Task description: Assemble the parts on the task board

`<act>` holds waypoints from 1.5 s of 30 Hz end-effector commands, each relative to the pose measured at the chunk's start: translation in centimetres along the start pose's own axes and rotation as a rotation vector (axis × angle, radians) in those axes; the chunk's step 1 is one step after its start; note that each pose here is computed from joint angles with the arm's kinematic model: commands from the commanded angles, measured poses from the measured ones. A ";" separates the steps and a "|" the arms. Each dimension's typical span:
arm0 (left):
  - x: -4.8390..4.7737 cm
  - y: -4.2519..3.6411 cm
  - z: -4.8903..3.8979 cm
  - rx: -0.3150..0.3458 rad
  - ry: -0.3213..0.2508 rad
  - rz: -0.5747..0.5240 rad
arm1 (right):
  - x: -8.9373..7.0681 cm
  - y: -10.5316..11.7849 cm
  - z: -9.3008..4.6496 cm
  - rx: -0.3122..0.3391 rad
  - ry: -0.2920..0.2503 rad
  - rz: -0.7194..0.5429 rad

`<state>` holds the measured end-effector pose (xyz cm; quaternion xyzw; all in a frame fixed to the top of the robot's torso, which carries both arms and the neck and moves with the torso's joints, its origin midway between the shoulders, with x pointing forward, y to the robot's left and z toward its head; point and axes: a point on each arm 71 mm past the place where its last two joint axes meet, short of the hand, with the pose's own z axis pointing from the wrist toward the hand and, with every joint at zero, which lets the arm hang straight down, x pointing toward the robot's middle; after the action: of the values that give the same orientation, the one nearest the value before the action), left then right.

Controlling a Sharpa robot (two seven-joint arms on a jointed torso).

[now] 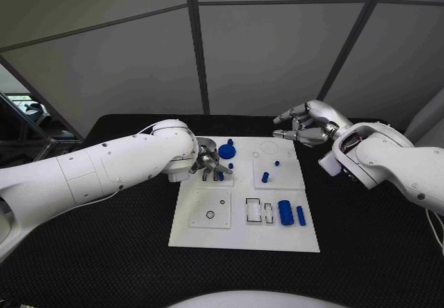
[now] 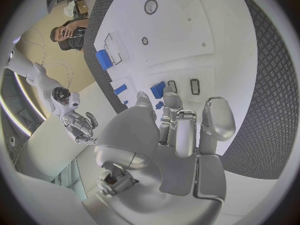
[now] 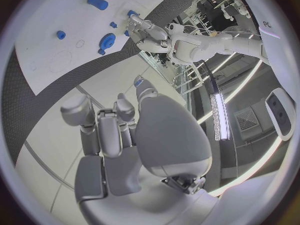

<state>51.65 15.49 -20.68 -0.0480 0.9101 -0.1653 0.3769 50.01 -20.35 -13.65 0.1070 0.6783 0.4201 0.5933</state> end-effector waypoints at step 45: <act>-0.11 0.33 -0.91 0.036 -0.023 -0.201 | 0.2 -0.1 0.5 0.001 0.016 -0.003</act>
<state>51.09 16.10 -20.39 -0.0963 0.9035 -0.1987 0.3673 50.44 -20.08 -13.92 0.1067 0.6817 0.4187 0.5904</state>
